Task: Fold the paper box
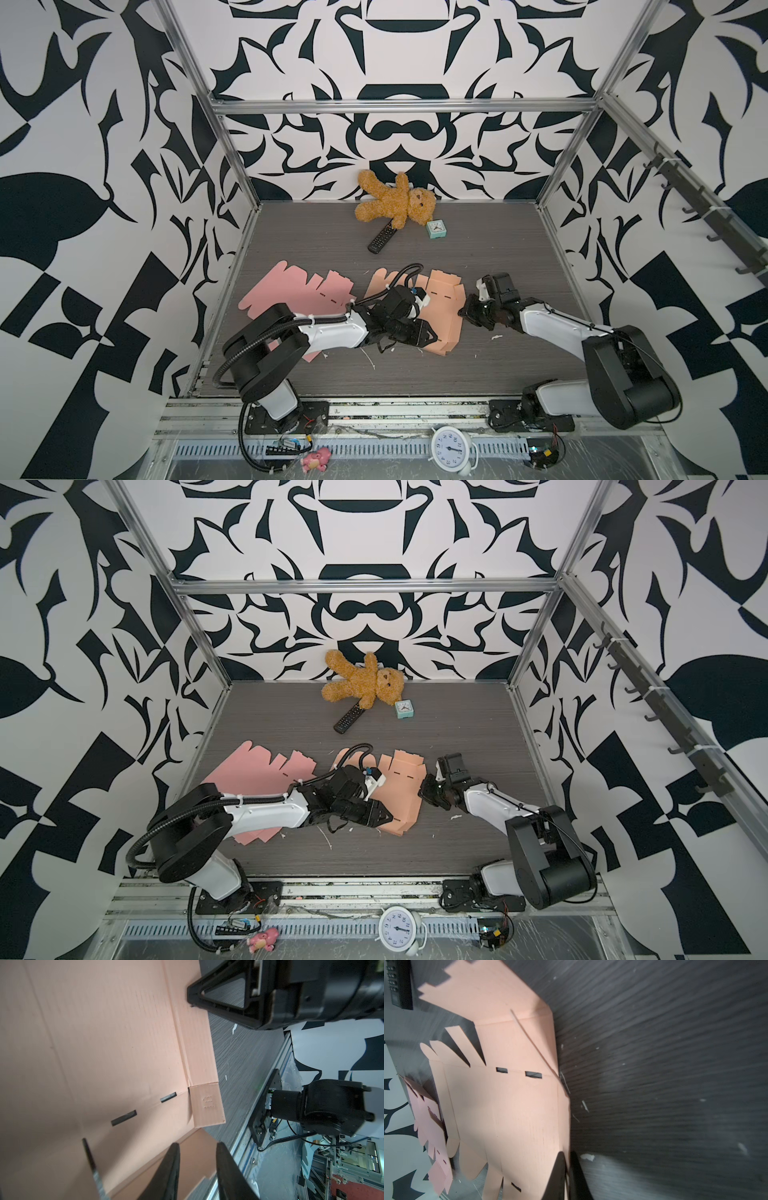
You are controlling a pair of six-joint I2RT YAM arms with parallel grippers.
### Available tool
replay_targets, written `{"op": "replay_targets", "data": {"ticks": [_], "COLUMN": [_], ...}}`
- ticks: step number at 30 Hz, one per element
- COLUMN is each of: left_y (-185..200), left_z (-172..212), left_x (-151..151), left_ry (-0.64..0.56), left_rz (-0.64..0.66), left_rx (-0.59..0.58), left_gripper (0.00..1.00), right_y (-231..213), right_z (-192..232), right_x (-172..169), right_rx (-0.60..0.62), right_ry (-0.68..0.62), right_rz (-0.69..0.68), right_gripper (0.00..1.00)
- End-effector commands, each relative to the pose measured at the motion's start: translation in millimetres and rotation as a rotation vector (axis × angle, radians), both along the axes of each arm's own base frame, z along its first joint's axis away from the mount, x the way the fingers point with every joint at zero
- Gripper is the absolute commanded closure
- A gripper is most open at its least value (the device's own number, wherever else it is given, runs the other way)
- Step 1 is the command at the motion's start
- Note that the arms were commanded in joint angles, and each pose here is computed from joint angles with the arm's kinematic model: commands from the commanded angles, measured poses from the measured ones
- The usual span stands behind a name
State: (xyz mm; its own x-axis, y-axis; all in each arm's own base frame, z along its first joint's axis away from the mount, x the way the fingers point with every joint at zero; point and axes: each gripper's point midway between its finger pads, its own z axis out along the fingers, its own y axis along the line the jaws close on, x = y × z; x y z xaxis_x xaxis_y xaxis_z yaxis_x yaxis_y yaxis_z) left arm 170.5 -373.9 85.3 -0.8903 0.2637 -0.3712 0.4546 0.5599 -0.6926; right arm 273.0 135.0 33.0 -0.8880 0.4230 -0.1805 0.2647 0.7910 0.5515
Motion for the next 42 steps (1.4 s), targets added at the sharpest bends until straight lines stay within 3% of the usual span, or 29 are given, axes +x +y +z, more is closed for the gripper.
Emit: {"op": "replay_targets", "data": {"ticks": [1, 5, 8, 11, 20, 29, 36, 42], "left_y": [33.9, 70.5, 87.0, 92.2, 91.6, 94.6, 91.4, 90.3], "left_z": [1.8, -0.9, -8.7, -16.5, -38.1, -52.8, -56.3, -55.6], "left_x": [23.1, 51.6, 69.3, 84.2, 105.3, 105.1, 100.8, 98.6], "left_ry": [-0.046, -0.065, -0.091, -0.073, -0.041, 0.003, 0.036, 0.043], "left_rz": [0.083, 0.169, 0.197, 0.218, 0.224, 0.226, 0.228, 0.225], "left_rx": [0.052, 0.1, 0.18, 0.189, 0.215, 0.203, 0.167, 0.153], "left_gripper": [0.67, 0.66, 0.66, 0.66, 0.66, 0.66, 0.66, 0.66], "right_y": [-14.6, -25.4, -29.6, -30.8, -16.4, -8.7, -8.5, -14.0], "right_z": [3.2, 10.1, 10.1, 6.7, 13.4, 1.7, -5.3, -1.3], "right_x": [3.3, 9.0, 16.7, 24.4, 39.6, 27.1, 19.0, 15.9], "right_rx": [-0.12, -0.216, -0.226, -0.232, -0.136, -0.008, 0.018, -0.001], "right_ry": [0.008, 0.008, 0.01, 0.019, -0.017, 0.014, 0.031, 0.03], "right_rz": [0.034, 0.067, 0.068, 0.089, 0.129, 0.08, 0.059, 0.043], "right_gripper": [0.92, 0.93, 0.93, 0.92, 0.83, 0.72, 0.74, 0.83]}}
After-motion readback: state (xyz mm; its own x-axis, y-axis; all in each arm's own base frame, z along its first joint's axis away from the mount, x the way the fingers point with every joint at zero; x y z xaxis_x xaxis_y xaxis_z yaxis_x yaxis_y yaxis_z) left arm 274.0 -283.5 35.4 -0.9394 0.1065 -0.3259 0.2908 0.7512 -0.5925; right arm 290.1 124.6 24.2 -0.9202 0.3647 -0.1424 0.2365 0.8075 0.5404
